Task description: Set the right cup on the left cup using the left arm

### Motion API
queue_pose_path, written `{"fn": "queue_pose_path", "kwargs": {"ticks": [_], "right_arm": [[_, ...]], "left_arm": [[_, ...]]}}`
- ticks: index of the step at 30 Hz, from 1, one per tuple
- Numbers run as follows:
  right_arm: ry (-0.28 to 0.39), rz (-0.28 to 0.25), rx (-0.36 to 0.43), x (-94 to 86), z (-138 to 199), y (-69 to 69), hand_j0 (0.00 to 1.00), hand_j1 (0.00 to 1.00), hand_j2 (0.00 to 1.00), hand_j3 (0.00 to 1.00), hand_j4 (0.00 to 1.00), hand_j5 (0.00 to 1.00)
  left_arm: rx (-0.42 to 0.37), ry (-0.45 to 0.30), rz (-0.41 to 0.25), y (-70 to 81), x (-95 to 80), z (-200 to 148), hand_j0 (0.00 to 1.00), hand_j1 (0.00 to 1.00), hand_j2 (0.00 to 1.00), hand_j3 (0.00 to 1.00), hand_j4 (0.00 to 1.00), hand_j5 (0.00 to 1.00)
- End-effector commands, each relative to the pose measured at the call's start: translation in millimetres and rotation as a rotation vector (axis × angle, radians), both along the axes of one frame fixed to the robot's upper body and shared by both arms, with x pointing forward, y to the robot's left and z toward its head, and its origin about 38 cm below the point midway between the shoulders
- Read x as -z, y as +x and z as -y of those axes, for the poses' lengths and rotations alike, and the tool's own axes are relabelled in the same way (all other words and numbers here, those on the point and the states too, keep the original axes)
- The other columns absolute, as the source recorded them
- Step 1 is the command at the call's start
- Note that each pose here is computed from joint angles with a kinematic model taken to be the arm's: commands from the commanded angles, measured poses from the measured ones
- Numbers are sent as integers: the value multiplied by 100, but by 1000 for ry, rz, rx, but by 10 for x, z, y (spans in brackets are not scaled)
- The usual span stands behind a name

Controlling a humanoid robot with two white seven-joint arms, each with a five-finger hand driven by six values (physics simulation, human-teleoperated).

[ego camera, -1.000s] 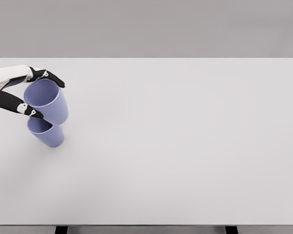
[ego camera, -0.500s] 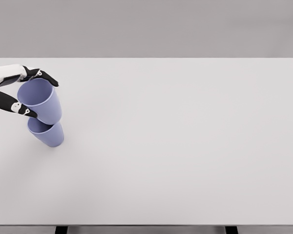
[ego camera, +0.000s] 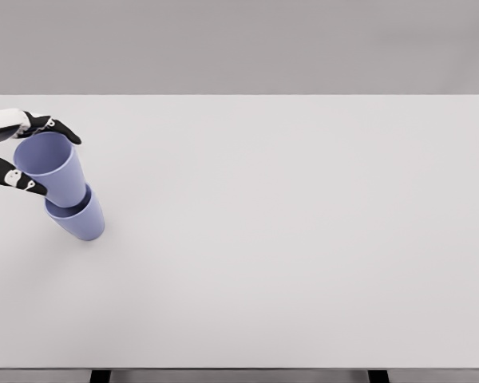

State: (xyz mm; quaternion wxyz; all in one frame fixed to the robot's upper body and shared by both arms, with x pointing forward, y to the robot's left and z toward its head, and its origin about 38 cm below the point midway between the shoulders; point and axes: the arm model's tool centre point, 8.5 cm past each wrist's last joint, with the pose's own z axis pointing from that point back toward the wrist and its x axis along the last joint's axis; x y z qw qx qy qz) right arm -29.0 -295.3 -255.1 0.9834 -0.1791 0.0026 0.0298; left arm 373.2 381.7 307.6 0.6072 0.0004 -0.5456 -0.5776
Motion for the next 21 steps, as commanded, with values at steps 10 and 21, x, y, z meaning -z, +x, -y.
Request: {"fn": "queue_pose_path", "kwargs": {"ticks": [10, 21], "right_arm": [[0, 0, 0, 0, 1, 0, 100, 100, 100, 100, 100, 100], [0, 0, 0, 0, 1, 0, 100, 100, 100, 100, 100, 100]], "left_arm": [[-16, -2, -22, -2, 77, -50, 71, 71, 71, 71, 71, 71], [-36, -5, -41, 10, 157, -106, 71, 71, 71, 71, 71, 71]]}}
